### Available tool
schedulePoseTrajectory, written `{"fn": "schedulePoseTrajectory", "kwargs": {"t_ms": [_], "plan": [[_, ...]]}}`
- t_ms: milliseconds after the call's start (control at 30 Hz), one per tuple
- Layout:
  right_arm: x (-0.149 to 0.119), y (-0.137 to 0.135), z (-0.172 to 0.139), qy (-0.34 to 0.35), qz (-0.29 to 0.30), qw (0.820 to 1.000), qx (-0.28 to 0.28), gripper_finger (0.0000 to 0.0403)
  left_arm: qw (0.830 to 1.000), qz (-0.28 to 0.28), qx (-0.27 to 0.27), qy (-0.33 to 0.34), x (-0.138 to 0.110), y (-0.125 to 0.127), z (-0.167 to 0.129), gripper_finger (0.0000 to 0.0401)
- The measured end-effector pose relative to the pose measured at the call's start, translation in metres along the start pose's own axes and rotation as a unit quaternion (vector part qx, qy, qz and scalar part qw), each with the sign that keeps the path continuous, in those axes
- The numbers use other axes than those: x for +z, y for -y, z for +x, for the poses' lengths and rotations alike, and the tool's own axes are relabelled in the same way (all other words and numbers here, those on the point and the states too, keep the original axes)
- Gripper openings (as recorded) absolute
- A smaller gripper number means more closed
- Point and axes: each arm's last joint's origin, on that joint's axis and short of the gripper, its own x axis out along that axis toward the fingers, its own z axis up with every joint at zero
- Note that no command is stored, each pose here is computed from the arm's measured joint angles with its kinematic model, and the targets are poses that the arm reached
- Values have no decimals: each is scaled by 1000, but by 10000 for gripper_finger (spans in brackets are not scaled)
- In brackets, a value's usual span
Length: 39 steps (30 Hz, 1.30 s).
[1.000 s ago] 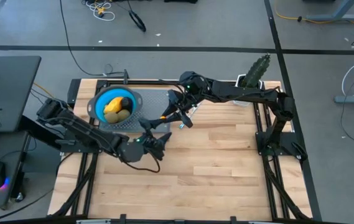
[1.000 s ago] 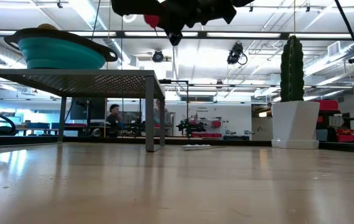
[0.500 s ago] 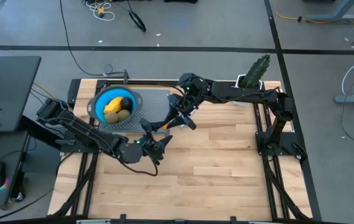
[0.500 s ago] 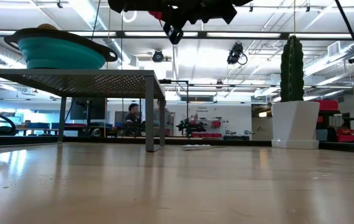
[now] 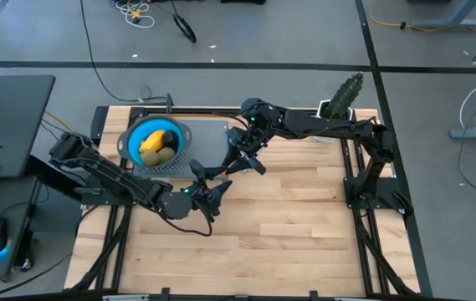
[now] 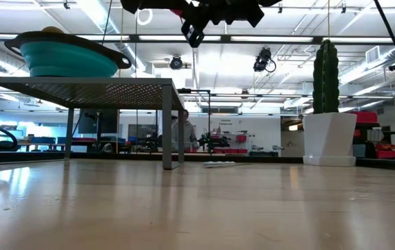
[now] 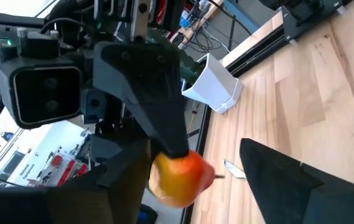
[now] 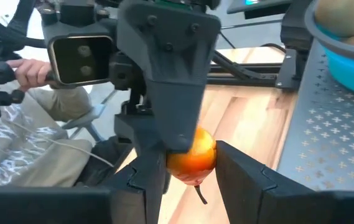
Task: Pick & Place Fruit
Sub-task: Put the orange pear into the blue strainer bowl
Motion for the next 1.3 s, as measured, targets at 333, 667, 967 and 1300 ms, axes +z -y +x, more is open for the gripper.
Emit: {"fn": "schedulePoseTrajectory", "kwargs": {"t_ms": [333, 667, 967, 1300], "plan": [[0, -1, 0, 1, 0, 1000, 17, 137, 1000, -2, 13, -11, -1, -1, 0, 233], [0, -4, 2, 2, -9, 999, 34, 137, 1000, -13, 13, -11, -1, -1, 0, 234], [0, -5, 4, 1, -14, 999, 36, 137, 1000, -14, 13, -11, -1, -1, 0, 216], [1, -5, 4, 1, -18, 999, 33, 137, 1000, -14, 15, -13, -1, -1, 0, 157]]}}
